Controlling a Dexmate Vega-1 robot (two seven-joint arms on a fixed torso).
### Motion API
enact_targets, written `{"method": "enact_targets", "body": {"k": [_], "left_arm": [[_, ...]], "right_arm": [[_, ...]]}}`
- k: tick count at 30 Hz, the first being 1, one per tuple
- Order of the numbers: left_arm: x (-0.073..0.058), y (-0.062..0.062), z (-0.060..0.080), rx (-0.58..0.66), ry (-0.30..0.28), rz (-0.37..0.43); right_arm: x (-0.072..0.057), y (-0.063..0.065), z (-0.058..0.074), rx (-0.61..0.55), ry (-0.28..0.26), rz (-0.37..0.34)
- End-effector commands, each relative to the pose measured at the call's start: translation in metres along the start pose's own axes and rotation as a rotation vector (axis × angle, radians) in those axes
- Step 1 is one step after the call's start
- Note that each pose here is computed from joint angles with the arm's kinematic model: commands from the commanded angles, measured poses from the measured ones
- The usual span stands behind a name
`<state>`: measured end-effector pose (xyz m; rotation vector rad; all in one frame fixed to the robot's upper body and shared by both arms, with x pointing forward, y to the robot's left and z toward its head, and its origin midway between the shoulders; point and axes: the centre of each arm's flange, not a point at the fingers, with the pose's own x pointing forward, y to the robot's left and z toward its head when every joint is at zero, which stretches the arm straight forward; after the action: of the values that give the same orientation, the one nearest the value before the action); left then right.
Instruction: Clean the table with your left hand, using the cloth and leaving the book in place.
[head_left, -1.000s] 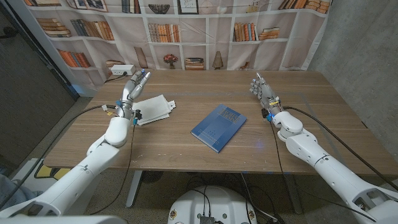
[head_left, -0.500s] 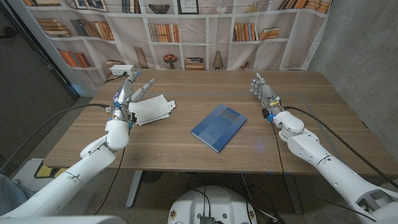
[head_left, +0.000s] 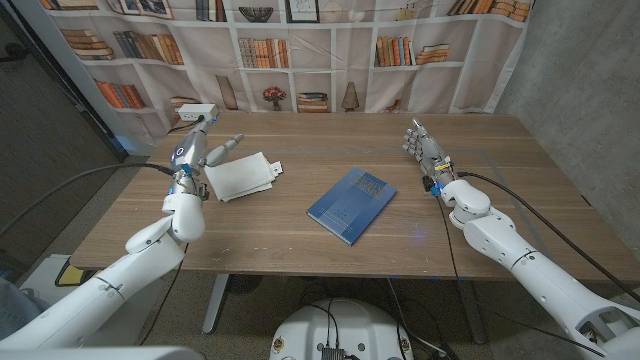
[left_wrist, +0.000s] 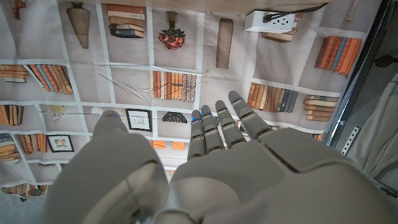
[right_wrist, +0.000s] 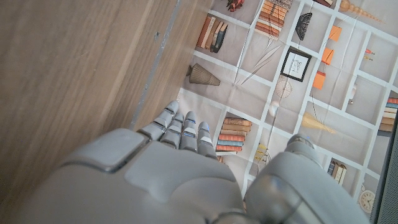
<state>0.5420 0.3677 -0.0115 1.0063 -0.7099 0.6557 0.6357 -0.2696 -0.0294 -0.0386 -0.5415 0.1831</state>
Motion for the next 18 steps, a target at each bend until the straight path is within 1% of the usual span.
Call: {"method": "enact_targets", "body": {"k": [1, 7, 11, 13, 18], "left_arm": [[0.001, 0.004, 0.006, 0.073, -0.003, -0.007], [0.002, 0.005, 0.013, 0.117, -0.004, -0.008], [0.004, 0.004, 0.014, 0.129, 0.013, -0.011], [0.004, 0.004, 0.015, 0.143, 0.018, -0.011], [0.006, 0.006, 0.016, 0.175, 0.027, -0.031]], "right_arm": [[0.002, -0.002, -0.002, 0.002, 0.008, 0.002], [0.003, -0.006, -0.004, 0.007, 0.005, 0.000], [0.004, -0.009, -0.006, 0.012, 0.012, -0.003], [0.004, -0.010, -0.008, 0.017, 0.021, -0.018], [0.004, -0.014, -0.009, 0.014, 0.015, -0.033]]}}
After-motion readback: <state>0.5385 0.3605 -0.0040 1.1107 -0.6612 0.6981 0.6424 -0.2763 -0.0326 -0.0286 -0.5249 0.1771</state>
